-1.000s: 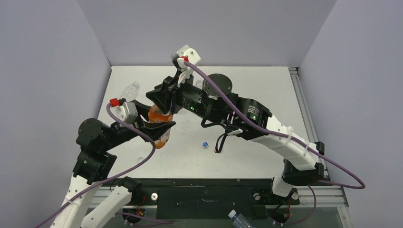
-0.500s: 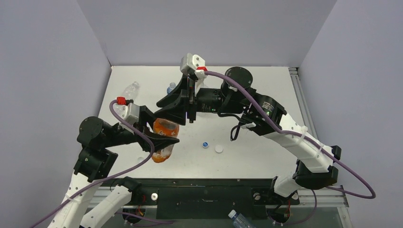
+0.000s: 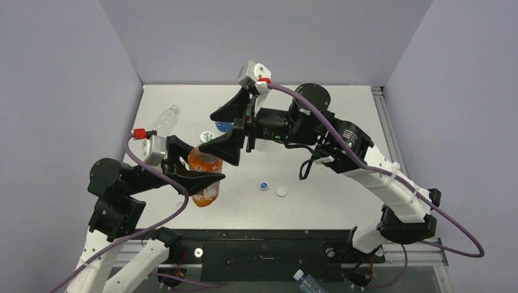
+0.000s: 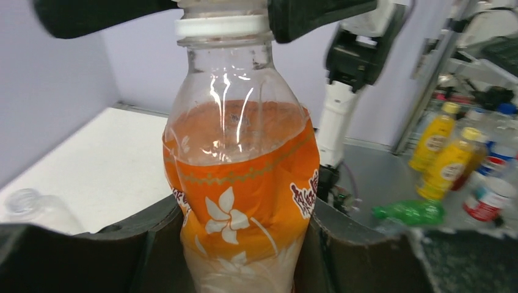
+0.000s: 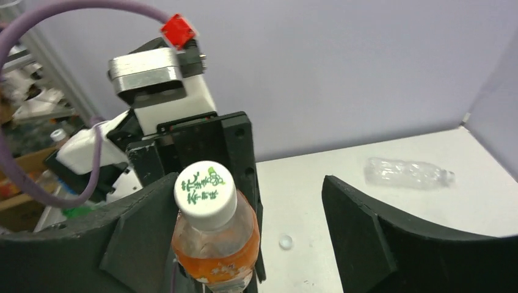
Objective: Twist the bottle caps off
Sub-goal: Unscrew the bottle cap from the plastic bottle.
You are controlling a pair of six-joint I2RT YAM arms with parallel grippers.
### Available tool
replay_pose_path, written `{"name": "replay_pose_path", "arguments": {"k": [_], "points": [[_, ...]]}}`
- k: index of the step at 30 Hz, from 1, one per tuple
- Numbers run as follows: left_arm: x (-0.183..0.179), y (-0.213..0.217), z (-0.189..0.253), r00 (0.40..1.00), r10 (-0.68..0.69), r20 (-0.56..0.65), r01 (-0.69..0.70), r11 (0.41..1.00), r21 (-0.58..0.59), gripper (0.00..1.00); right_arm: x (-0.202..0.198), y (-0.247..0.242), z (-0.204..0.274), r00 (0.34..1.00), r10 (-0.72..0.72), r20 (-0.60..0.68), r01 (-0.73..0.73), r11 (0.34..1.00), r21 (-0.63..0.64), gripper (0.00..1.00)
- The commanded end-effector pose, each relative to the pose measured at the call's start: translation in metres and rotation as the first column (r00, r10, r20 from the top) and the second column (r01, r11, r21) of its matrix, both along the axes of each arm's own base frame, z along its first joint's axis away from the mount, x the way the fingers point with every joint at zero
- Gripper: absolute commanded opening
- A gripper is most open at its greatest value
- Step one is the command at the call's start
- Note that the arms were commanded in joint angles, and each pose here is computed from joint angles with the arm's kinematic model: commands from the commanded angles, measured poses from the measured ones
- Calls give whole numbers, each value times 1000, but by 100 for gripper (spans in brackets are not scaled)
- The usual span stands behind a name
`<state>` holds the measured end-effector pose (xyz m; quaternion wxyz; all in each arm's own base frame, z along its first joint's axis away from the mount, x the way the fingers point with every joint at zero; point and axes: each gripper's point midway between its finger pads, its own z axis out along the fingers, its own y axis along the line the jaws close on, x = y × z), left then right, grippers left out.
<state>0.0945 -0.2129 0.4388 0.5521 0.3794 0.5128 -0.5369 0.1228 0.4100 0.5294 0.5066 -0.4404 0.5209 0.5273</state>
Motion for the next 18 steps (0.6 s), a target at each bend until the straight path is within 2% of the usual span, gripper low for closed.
{"name": "replay_pose_path", "arguments": {"k": [1,5,8,18], "points": [[32,12,8,965,209,159,-207,978,-31,0,53,-32,31,931,-356,-85,362,929,76,79],[57,18,-1,934,321,154,-322,946,-20,0,67,-39,31,868,-474,-145,487,870,74,81],[62,19,-4,927,344,151,-345,938,-21,0,70,-34,22,828,-541,-150,551,834,30,81],[60,17,-11,936,326,130,-328,945,-8,0,57,-7,14,849,-501,-169,510,860,16,83]]}}
